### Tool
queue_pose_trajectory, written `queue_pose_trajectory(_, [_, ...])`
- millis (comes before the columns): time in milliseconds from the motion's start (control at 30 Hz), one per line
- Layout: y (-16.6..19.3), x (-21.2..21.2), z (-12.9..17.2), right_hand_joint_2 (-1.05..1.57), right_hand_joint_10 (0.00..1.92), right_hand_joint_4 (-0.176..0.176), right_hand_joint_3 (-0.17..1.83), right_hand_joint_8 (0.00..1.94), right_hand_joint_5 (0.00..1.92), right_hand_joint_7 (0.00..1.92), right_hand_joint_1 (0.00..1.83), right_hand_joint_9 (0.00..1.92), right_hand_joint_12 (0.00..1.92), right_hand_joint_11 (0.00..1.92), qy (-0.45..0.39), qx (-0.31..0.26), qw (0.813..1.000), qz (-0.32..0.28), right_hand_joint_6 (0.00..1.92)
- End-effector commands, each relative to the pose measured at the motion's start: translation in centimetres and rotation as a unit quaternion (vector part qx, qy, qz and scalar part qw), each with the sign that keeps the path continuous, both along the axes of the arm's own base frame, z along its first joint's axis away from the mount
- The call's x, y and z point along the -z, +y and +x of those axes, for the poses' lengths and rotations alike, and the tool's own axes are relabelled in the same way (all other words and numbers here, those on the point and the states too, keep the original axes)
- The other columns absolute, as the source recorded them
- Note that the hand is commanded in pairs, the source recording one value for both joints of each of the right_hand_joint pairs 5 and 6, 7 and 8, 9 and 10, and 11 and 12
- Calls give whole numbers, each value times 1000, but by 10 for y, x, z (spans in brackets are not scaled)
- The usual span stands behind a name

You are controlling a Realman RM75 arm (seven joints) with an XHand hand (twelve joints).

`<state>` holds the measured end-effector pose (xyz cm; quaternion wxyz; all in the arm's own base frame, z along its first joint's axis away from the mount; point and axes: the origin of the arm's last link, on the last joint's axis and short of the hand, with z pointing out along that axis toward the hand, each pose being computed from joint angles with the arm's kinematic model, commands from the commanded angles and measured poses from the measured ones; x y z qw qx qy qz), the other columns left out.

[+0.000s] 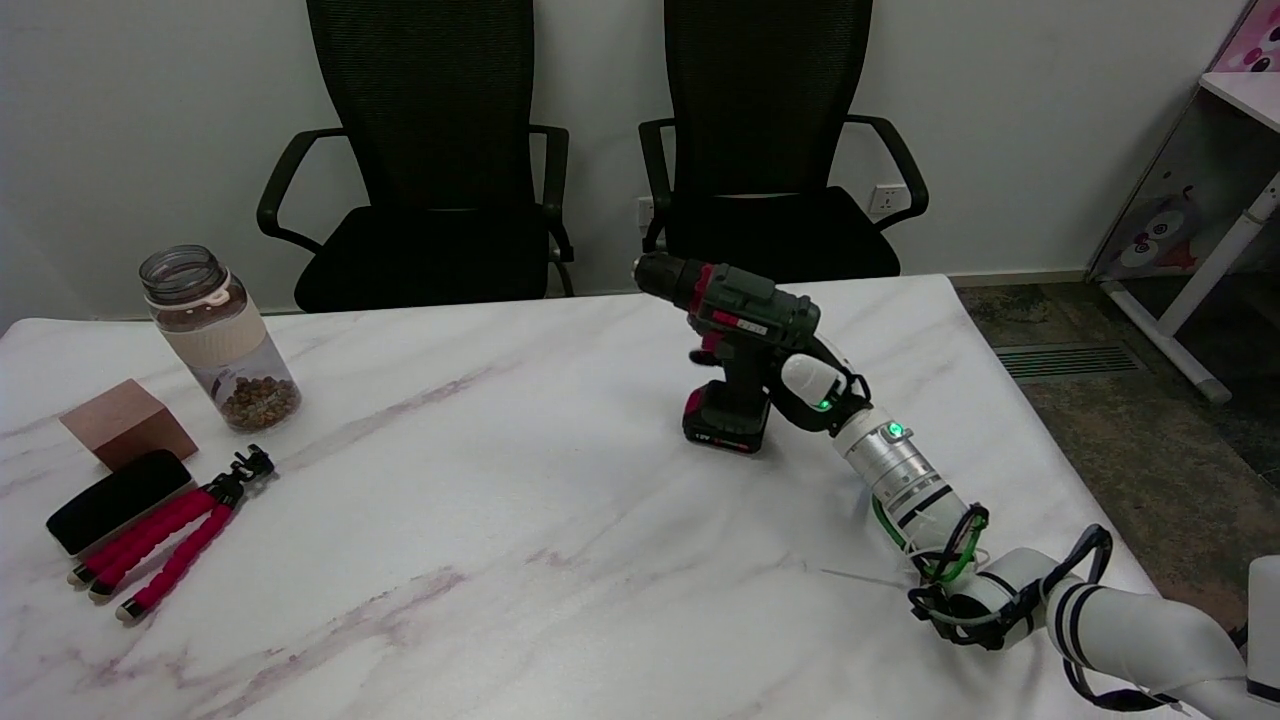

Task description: Pick up the power screwdriver.

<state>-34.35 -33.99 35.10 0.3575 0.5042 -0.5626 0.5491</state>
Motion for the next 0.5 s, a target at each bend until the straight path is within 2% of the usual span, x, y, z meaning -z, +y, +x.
queue_pose_trajectory(33, [-3, 4, -1, -204, 579, 134, 743, 340, 340, 340, 943, 579, 1108, 1108, -1, 4, 1000, 4, 340])
queue_pose_trajectory(267, [-2, 3, -3, 5, 866, 149, 809, 466, 466, 466, 958, 866, 1318, 1318, -2, 10, 1000, 2, 466])
queue_pose_trajectory(500, [-2, 3, -6, 226, 912, 159, 857, 561, 561, 561, 963, 912, 1352, 1352, -2, 19, 1000, 0, 561])
